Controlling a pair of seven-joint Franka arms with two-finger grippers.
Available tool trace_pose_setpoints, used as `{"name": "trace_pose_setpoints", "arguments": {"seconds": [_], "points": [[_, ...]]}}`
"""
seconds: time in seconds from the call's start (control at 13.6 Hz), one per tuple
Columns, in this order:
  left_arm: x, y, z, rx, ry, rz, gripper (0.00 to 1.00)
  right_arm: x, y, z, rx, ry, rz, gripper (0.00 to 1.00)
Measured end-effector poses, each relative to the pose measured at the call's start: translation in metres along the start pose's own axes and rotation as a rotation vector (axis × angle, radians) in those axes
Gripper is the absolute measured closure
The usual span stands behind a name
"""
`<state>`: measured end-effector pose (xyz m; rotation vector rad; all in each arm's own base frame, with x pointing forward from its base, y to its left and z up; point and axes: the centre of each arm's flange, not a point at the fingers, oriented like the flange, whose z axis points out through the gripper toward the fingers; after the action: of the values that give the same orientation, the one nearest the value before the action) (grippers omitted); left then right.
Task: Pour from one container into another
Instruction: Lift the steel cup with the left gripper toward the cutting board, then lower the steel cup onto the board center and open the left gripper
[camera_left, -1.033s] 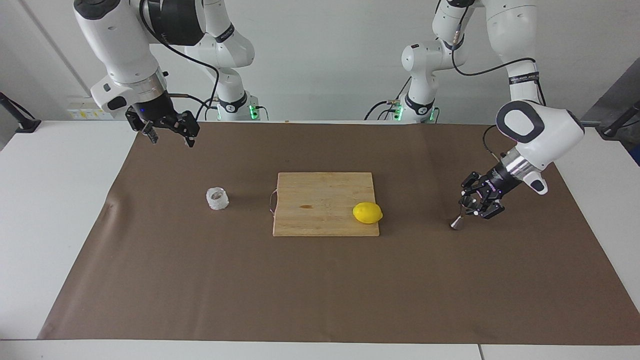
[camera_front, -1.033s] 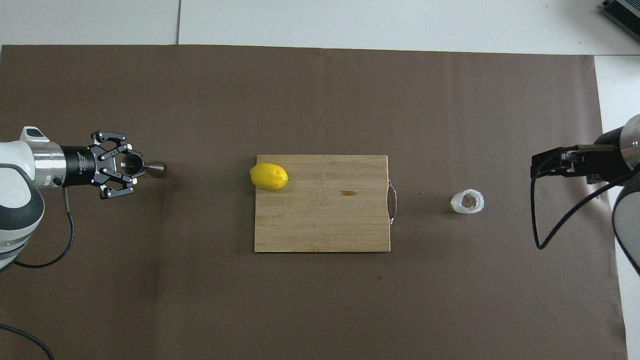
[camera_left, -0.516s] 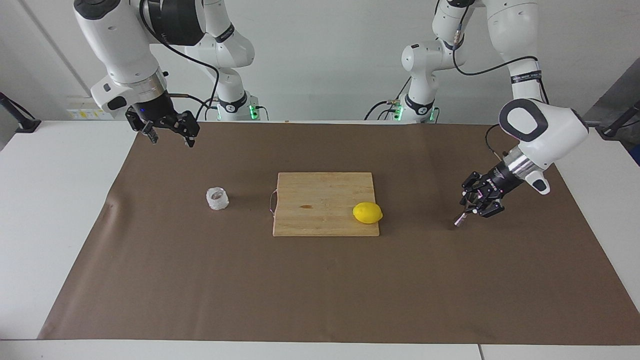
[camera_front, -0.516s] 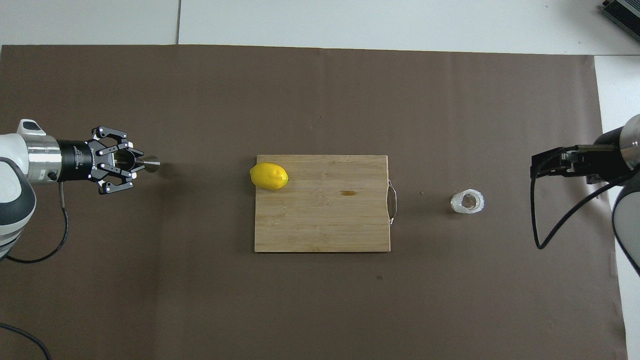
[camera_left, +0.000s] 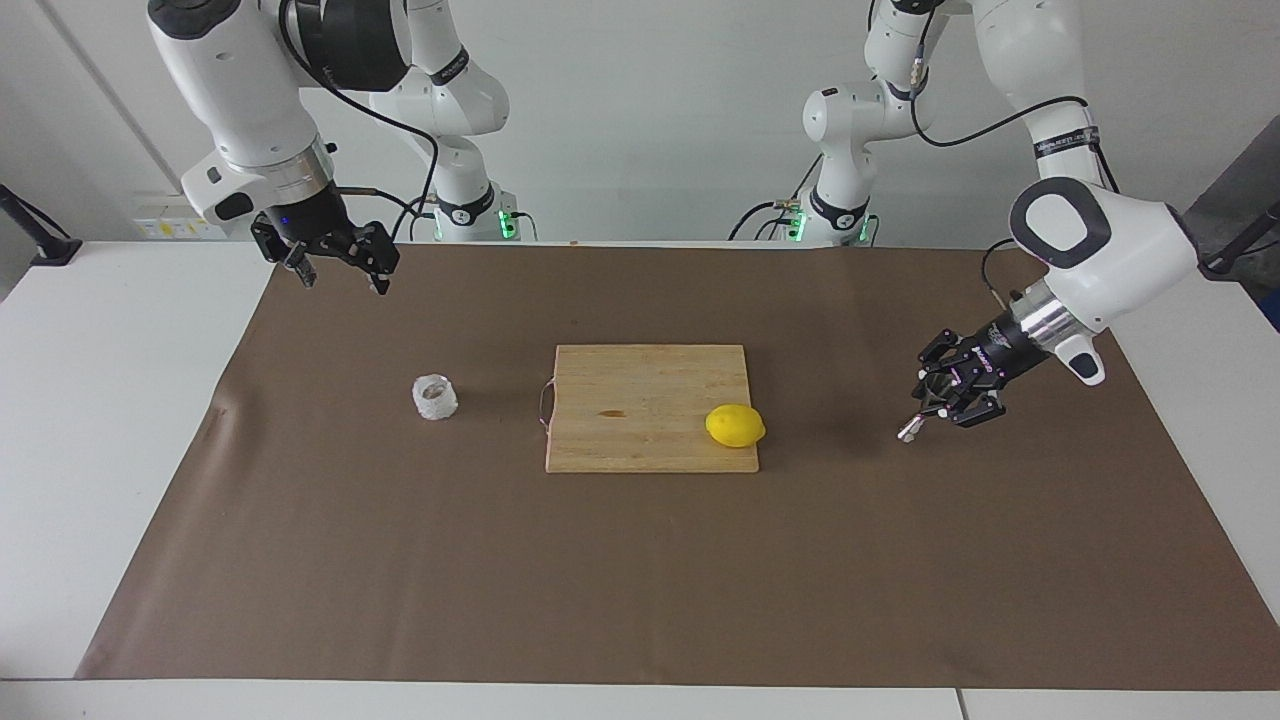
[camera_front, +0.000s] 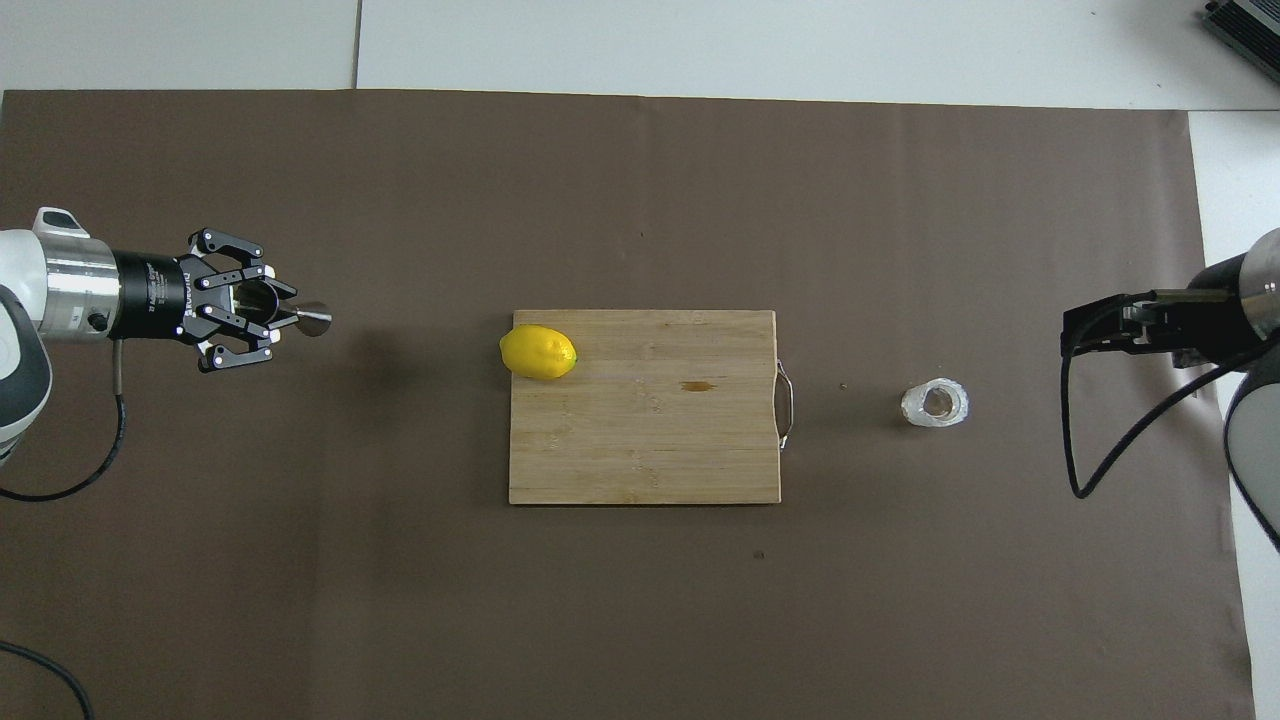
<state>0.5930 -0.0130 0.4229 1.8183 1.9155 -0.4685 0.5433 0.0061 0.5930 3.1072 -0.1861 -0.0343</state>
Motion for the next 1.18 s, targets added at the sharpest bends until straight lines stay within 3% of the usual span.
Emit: {"name": "trace_pose_setpoints", "arguments": {"seconds": [0.44,0.66,1.03,1.18], "points": [[-0.076,0.001,0.014,0.044,-0.016,-0.043,0.68,0.000,0.000,0.000,0.000,0.000,0.000,0.00],[-0.134,-0.013,0.047,0.070,-0.013,-0.055,0.68,0.000,0.000,0.000,0.000,0.000,0.000,0.00],[-0.241,-0.049,0.107,0.006,-0.026,-0.057,0.68,0.000,0.000,0.000,0.000,0.000,0.000,0.00],[-0.276,-0.072,0.135,0.015,-0.030,-0.047,0.68,0.000,0.000,0.000,0.000,0.000,0.000,0.00]]}}
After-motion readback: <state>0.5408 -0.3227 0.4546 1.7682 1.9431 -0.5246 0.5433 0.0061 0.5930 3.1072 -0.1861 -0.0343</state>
